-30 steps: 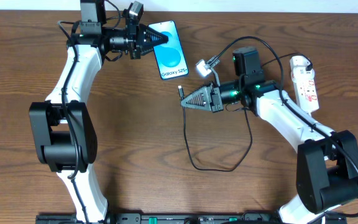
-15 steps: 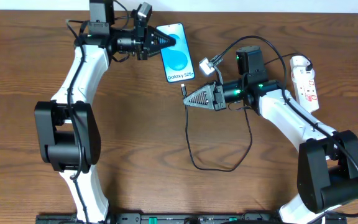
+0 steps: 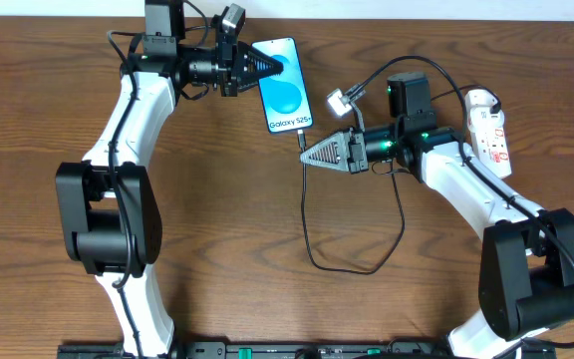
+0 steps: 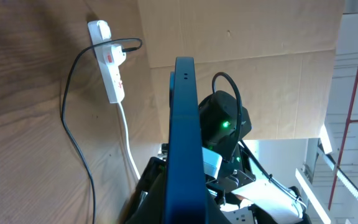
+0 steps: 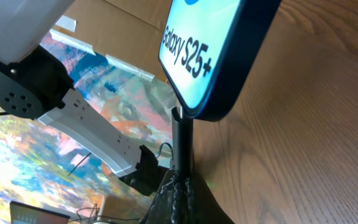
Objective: Plug charger to phone and switch on socket
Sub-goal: 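Push the USB-C plug up into the phone's port with the right gripper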
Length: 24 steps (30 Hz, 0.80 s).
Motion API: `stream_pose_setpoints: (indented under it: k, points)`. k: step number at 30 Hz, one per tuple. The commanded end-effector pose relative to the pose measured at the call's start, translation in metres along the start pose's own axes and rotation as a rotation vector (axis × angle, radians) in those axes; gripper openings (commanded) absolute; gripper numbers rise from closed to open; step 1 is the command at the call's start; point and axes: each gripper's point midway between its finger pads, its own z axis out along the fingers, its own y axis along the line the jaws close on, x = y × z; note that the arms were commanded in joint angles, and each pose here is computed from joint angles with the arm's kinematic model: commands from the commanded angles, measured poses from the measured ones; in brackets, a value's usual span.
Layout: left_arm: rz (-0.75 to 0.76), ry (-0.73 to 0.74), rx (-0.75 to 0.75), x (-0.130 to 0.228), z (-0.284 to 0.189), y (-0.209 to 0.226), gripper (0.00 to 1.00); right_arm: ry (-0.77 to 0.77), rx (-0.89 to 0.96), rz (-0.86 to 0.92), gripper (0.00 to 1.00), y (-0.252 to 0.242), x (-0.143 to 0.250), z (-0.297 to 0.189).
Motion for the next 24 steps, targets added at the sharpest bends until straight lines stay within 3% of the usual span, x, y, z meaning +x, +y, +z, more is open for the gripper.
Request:
stream_pose_setpoints:
  k: [1,24]
  points:
    - [0.041,0.029,0.040,0.007,-0.001,-0.015,0.07,0.003,-0.019,0.011,0.01,0.000,0.000,-0.001]
    - [0.045,0.023,0.031,0.006,-0.001,-0.014,0.07,0.021,-0.006,0.033,0.01,0.000,0.002,0.011]
